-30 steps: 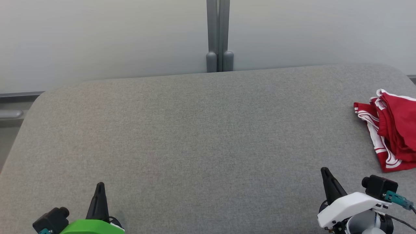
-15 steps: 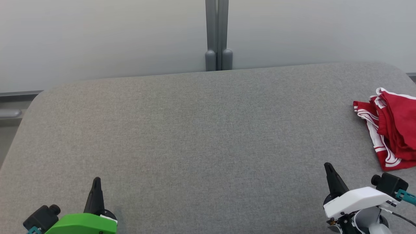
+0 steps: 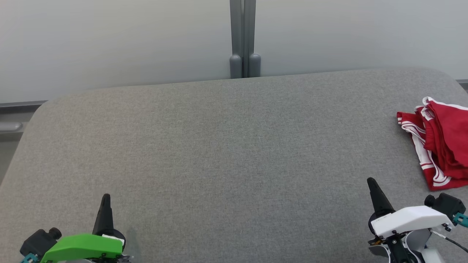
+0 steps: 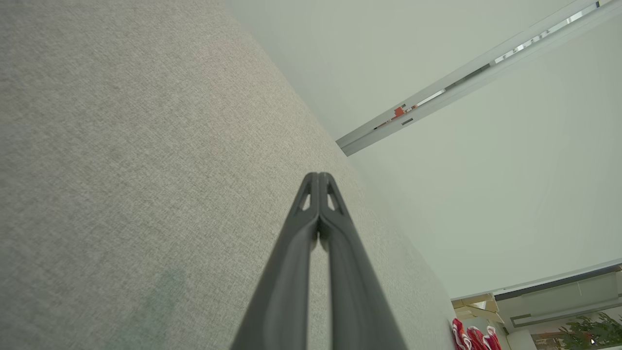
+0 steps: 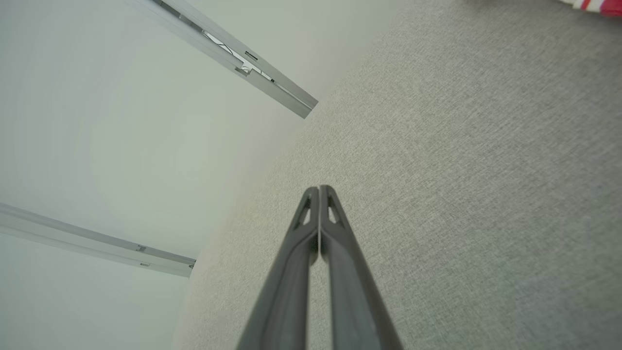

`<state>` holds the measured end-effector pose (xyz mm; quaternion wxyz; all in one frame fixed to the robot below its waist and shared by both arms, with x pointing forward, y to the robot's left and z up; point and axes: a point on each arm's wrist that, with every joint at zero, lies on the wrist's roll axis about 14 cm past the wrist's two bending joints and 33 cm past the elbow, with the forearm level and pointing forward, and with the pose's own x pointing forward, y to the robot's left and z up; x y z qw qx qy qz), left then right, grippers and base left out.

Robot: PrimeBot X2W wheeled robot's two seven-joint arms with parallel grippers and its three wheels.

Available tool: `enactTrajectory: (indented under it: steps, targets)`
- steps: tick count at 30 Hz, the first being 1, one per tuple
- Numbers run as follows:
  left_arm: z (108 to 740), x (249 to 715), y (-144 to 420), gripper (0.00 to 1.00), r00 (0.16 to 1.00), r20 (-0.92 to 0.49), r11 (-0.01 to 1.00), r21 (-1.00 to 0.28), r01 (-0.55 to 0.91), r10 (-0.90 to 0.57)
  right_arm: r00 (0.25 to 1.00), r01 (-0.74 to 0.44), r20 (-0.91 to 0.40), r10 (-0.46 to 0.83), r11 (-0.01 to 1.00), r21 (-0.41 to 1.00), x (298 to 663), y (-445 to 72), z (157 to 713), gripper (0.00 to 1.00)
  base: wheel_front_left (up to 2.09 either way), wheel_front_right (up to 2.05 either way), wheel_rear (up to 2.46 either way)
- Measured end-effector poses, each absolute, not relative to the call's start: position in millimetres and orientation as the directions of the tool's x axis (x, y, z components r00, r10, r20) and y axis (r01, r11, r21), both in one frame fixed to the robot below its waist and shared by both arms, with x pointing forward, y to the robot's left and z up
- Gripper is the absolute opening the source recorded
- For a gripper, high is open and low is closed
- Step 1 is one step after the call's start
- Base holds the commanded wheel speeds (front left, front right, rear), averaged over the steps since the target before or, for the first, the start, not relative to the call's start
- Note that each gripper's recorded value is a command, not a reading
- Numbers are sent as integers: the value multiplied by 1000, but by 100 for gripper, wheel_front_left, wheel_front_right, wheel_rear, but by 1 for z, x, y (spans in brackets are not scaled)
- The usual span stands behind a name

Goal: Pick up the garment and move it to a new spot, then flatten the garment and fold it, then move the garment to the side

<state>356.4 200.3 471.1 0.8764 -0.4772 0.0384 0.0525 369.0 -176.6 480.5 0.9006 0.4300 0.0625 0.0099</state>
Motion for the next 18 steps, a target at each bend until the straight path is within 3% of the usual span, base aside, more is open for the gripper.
enactTrajectory:
  steps: [18]
  targets:
    - [480,366,201,0,994,-99,389,-915,-107,40,995,48,-81,52,458,888,375,-183,487,0,0,0,0]
